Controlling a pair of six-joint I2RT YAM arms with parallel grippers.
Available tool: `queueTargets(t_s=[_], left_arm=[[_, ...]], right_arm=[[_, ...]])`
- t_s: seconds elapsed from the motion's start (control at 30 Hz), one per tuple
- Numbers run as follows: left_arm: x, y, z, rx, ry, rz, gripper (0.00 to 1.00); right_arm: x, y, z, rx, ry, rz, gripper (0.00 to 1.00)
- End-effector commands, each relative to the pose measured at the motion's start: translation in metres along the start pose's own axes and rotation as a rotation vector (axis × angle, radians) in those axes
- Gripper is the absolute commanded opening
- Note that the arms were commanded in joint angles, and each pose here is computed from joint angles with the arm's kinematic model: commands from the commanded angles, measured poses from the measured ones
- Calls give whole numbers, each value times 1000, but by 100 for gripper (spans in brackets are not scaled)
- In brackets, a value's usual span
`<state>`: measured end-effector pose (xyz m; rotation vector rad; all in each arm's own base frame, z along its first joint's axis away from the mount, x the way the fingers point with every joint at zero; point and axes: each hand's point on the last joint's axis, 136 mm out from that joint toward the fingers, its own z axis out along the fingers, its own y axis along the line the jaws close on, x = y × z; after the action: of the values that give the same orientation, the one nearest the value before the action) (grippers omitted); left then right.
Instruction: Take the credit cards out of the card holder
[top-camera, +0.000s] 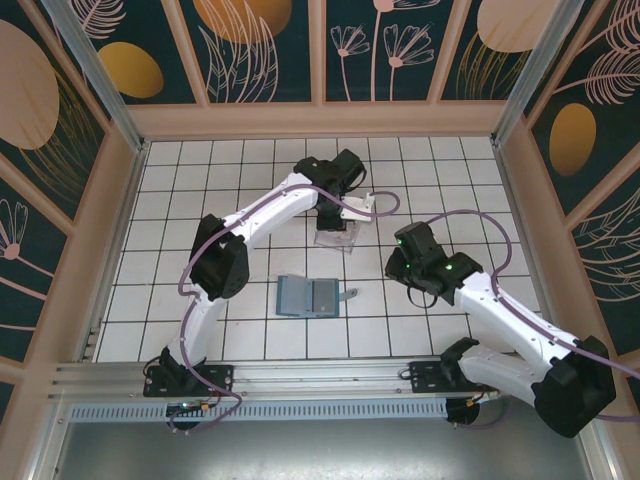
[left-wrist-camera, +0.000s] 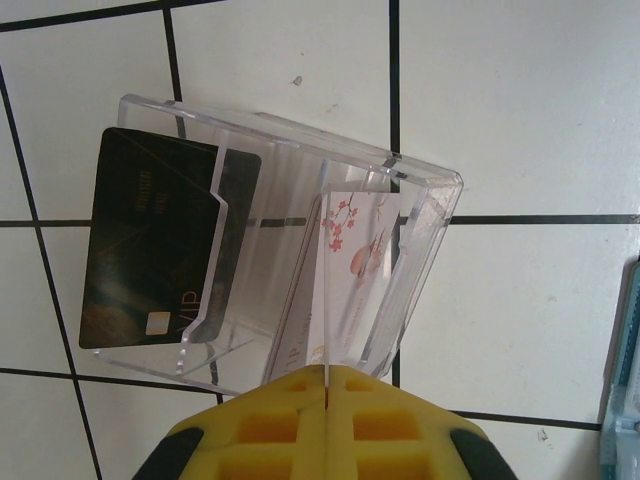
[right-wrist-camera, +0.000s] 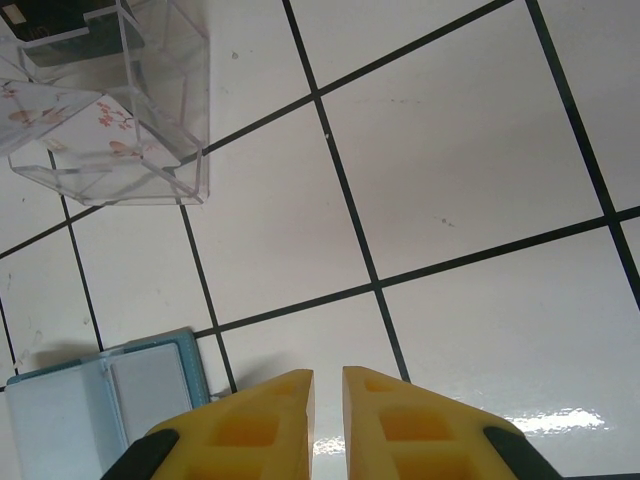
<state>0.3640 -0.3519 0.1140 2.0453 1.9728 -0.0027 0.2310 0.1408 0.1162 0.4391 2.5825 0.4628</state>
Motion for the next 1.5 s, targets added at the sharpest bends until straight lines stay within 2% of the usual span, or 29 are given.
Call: queueTargets(t_s=[0.0, 0.43, 0.73, 0.9, 1.07, 1.17, 1.27, 1.47], left_arm=[[8, -1, 8, 20, 37, 32, 0], [25, -11, 34, 85, 76, 30, 0], [26, -30, 29, 168, 61, -28, 0], [19, -50, 26, 271, 18, -54, 0], [16, -50, 28, 281, 9, -76, 0], [23, -45, 34, 252, 54, -90, 4], [30, -38, 39, 215, 101, -103, 13], [25, -15, 31, 105, 91, -105, 25]], right_arm=[[-1, -6, -1, 15, -12, 7, 16], [0, -9, -4, 10, -19, 24, 16], [0, -6, -2, -3, -16, 19, 16], [1, -5, 0, -6, -8, 12, 16], [1, -3, 0, -11, -6, 13, 16], [0, -2, -1, -14, -6, 13, 16], [0, -1, -1, -19, -5, 12, 16], [-2, 3, -2, -23, -1, 9, 16]])
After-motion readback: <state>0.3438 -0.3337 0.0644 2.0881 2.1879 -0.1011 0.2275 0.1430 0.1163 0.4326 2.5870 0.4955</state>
